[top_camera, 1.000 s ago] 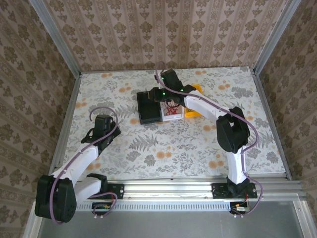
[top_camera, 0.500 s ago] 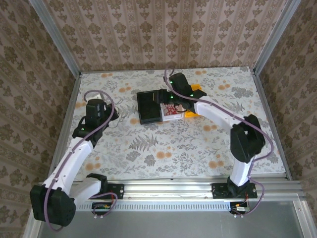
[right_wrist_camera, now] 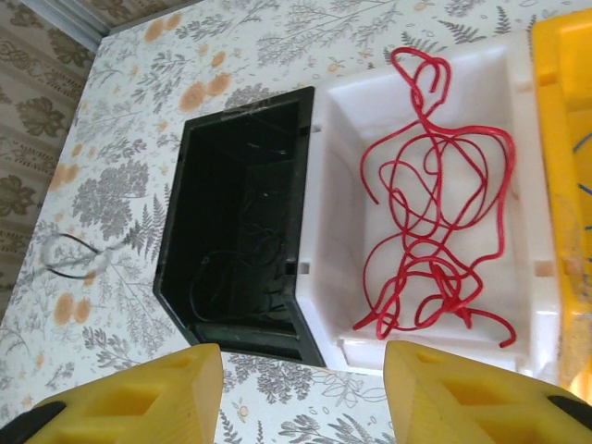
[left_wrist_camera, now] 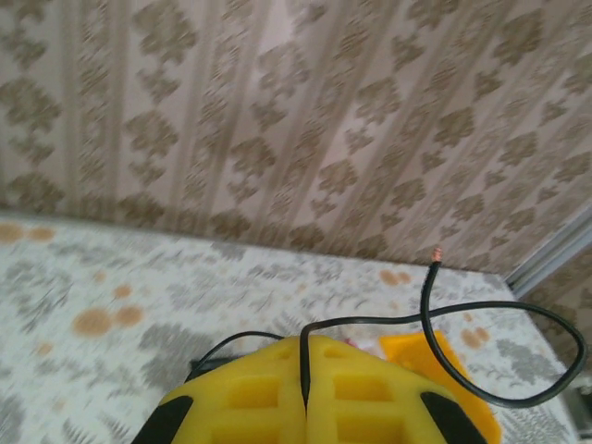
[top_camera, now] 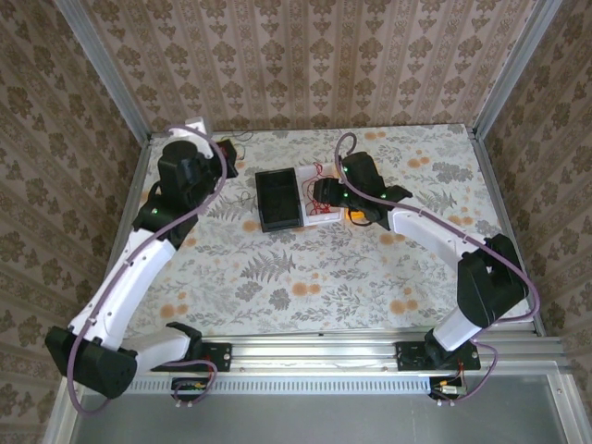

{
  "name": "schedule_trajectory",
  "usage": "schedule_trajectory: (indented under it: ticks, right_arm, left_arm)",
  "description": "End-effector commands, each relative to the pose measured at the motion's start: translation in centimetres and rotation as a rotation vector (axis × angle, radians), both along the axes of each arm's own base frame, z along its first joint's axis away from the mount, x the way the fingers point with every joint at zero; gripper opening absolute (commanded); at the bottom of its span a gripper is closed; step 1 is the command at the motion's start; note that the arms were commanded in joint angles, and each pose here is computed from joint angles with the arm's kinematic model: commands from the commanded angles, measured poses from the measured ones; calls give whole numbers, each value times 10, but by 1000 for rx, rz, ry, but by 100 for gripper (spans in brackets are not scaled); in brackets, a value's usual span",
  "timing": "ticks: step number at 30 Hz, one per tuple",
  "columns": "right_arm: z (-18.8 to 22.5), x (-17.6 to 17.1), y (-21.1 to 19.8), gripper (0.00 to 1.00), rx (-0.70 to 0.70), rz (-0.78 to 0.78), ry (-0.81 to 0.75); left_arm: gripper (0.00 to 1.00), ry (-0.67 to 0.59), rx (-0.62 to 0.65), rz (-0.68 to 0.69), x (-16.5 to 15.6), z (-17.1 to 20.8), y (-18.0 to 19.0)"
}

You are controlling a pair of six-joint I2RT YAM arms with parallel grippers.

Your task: Untangle the cables

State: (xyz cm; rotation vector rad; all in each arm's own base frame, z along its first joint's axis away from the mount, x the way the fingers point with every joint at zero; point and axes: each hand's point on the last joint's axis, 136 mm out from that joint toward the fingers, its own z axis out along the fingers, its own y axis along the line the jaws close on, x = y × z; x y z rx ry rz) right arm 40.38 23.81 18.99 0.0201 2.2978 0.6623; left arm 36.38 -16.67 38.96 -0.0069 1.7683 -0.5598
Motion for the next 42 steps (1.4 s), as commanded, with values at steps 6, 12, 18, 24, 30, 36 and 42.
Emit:
schedule_trajectory:
  ticks: [6,12,18,24,30,36,42]
  right_arm:
    - [20,0,-19,50,24,-65,-53]
    - [17,-7,-31,50,9,-77,-42]
    - [12,-14,-48,50,0,-107,-31]
    - [8,-18,-54,50,-1,-118,-17]
    - [9,-14,-50,50,13,-113,-14]
    - [12,-13,-52,50,7,-118,-22]
    - [11,-15,-58,50,-11,-126,-16]
  left_arm:
    - [0,-74,20,-55,25,10,-45]
    - [0,63,45,54,45,-59,-38]
    - [0,176,53,150,43,-114,-22]
    - [0,162,84,227,32,-113,-1]
    - [0,179,113,174,35,-118,-11]
    - [0,298,107,82,51,-160,-43]
    - [0,453,123,68,73,-211,-63]
